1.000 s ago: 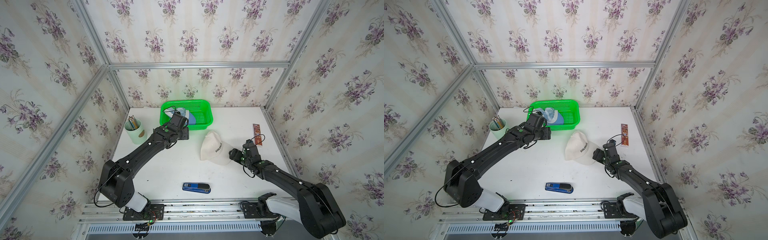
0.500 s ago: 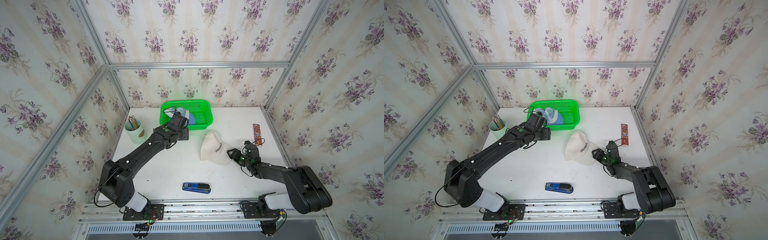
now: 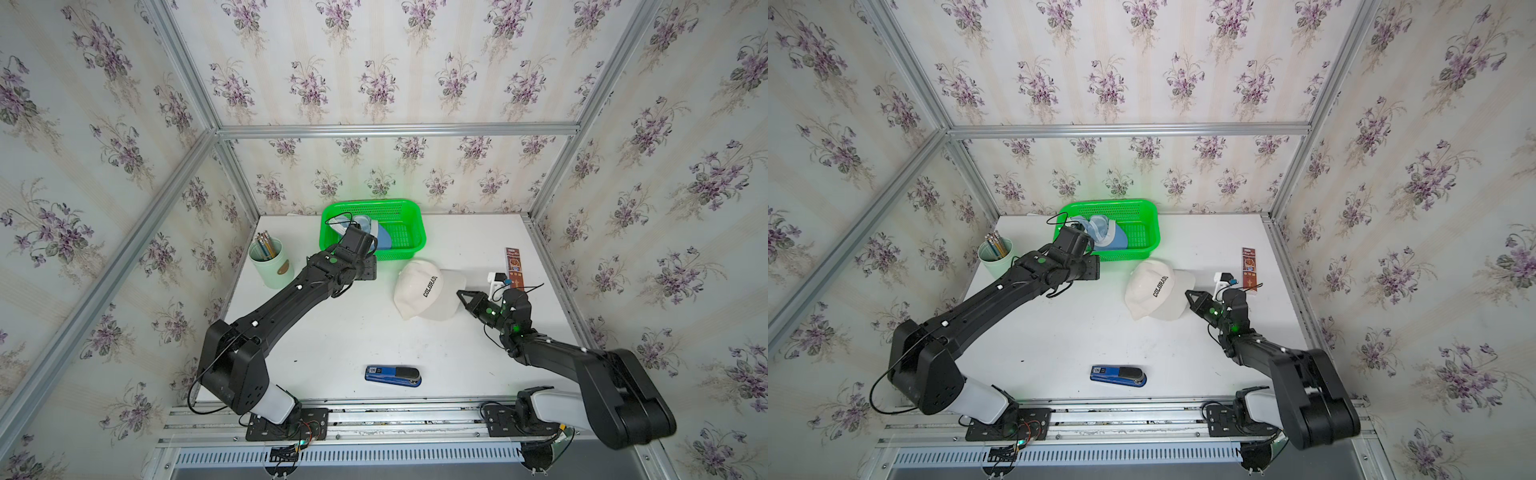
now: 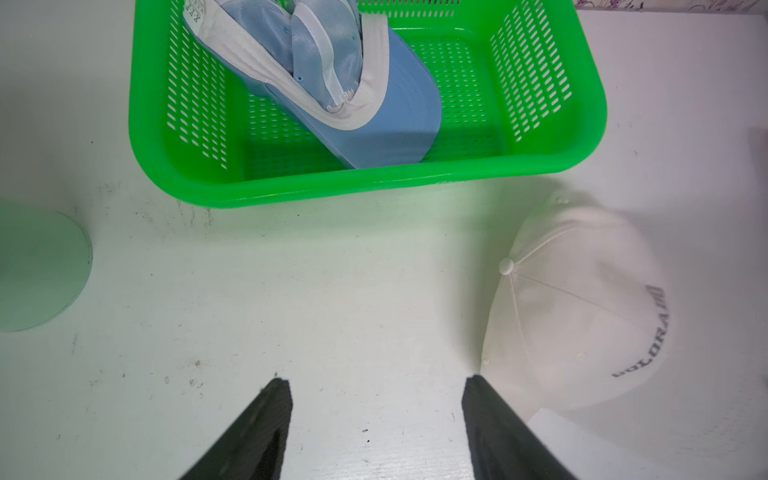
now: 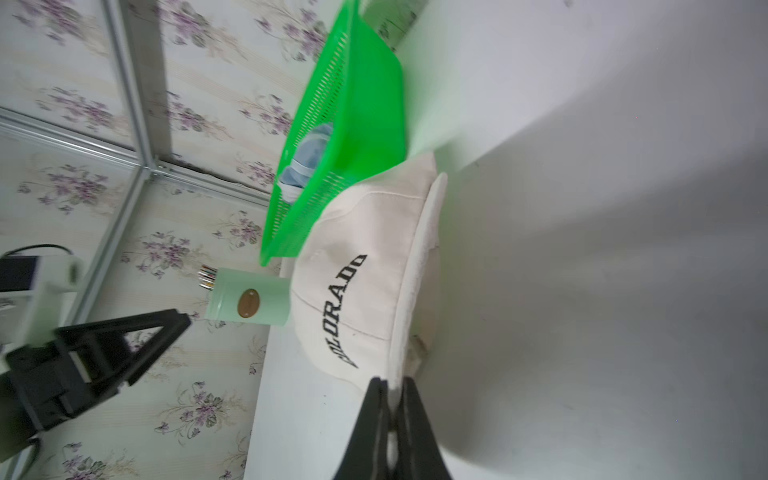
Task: Turn the baseball cap inside out
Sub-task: Pick up the baseball cap from the center of the board, then adjust the baseball cap.
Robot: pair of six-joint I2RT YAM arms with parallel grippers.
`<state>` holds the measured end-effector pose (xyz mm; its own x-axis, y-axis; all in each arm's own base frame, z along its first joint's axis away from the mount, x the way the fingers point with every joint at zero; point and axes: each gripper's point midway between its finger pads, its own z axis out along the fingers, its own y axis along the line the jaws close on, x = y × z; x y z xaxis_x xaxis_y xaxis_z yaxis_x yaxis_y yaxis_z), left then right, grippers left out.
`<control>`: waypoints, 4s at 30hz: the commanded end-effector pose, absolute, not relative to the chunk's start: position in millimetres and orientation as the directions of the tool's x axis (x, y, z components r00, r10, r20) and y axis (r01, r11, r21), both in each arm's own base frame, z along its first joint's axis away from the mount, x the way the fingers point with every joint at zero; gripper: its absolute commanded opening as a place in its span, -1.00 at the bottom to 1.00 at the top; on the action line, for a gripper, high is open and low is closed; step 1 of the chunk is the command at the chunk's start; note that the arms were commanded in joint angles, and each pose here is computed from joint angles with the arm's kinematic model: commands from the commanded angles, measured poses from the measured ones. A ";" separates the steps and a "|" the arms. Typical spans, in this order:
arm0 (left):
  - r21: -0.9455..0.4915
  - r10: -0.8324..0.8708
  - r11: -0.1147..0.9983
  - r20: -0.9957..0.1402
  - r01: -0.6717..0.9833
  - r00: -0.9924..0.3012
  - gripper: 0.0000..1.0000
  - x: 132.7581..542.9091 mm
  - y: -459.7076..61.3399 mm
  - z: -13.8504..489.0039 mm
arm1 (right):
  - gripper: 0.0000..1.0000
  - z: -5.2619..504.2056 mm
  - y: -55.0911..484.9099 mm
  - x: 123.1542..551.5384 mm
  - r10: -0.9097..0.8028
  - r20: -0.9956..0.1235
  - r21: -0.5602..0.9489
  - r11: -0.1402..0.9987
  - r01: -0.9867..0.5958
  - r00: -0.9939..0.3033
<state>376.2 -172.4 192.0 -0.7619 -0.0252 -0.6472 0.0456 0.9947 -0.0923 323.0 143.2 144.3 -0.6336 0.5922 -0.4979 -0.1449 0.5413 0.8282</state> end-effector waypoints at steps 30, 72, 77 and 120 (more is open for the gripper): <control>-0.076 -0.041 0.997 -0.682 0.015 -0.730 0.42 368.2 -143.3 219.1 | -1.00 258.1 211.4 316.6 0.333 -0.489 0.863 0.317 -0.393 -0.806; 0.180 0.308 0.878 -0.922 0.444 -0.236 0.31 279.0 -245.7 236.6 | -1.00 303.3 120.1 347.8 0.856 0.089 0.995 -0.058 0.076 -0.509; 0.462 0.495 0.786 -0.869 0.411 0.029 0.34 276.1 -303.1 237.7 | -1.00 294.3 119.9 340.3 0.847 0.234 0.968 -0.158 0.195 -0.477; 0.839 0.903 0.429 -0.407 -0.334 0.137 0.34 464.6 -344.1 287.4 | -1.00 285.9 145.5 319.9 0.731 0.420 0.894 -0.231 0.384 -0.539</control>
<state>460.2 -364.9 267.6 0.1732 0.9276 -0.3309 -0.2772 0.3683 0.8874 325.7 141.2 298.5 -0.5344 0.7445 0.4002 0.3239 -0.2569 0.9105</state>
